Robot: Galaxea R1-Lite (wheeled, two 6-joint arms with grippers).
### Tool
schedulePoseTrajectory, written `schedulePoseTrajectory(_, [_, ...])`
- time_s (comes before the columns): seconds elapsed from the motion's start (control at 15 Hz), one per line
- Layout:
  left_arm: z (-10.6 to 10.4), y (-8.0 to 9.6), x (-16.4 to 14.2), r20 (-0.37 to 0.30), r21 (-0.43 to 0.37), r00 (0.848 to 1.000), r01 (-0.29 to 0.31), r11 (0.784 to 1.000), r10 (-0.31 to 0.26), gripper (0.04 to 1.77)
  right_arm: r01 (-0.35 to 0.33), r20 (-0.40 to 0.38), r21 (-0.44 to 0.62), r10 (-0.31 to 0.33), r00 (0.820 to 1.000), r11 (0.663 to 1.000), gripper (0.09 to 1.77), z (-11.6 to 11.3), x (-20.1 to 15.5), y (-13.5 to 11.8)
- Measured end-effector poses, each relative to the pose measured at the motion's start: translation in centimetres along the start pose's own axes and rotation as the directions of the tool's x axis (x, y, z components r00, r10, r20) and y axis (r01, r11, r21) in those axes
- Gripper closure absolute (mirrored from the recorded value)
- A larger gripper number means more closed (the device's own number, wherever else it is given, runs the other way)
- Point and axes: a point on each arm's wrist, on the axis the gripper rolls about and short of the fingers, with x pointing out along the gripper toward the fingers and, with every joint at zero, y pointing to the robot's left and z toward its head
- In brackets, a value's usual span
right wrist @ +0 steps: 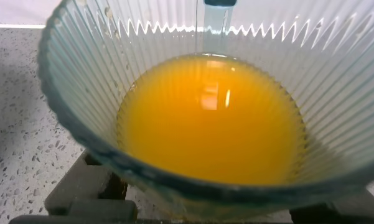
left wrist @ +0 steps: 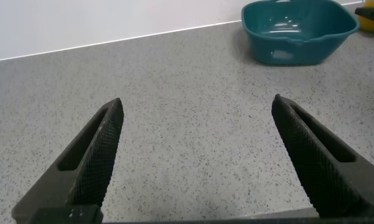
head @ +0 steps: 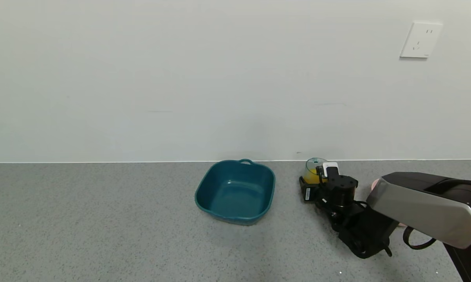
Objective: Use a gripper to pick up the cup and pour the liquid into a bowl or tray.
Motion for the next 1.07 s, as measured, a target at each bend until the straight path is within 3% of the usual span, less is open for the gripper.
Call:
schedulePoseTrajectory(0.6, [0.0, 0.0, 0.0, 0.000, 0.000, 1.000, 0.000, 1.000, 0.000, 0.09, -0.008, -0.008, -0.003, 0.008, 1.000, 1.000, 0.49, 1.8, -0.4, -0.2])
schedulePoseTrajectory(1.07, [0.0, 0.0, 0.0, 0.000, 0.000, 1.000, 0.000, 1.000, 0.000, 0.09, -0.011, 0.017, 0.006, 0.011, 1.000, 1.000, 0.49, 7.0, -2.2, -0.9])
